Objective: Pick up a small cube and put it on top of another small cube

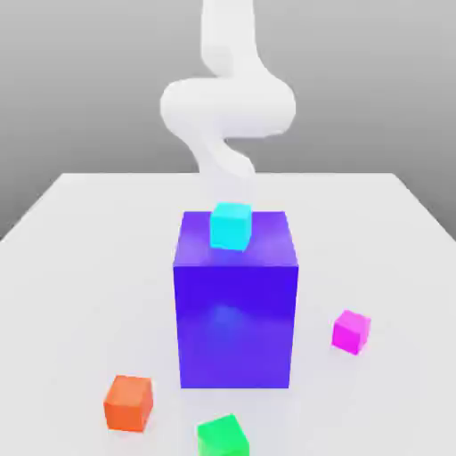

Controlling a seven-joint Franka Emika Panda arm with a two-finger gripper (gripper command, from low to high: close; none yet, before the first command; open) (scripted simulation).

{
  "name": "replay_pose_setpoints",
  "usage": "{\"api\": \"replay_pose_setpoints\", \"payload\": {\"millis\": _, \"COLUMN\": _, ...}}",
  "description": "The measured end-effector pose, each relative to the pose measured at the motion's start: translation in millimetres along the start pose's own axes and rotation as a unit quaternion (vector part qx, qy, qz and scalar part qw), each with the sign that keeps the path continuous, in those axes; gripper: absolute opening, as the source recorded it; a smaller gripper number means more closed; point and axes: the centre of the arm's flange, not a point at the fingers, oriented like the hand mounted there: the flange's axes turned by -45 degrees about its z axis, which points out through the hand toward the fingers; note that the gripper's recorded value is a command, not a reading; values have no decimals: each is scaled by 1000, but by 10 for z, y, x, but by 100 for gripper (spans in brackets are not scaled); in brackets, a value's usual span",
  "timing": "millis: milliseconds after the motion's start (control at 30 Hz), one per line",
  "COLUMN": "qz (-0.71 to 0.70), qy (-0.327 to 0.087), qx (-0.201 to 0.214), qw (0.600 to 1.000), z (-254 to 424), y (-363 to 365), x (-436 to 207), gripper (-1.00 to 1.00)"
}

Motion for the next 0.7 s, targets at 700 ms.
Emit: {"api": "replay_pose_setpoints", "payload": {"millis": 700, "qz": -286, "qy": -265, "qx": 143, "qw": 910, "z": 2804, "y": -1774, "x": -2624, "gripper": 0}}
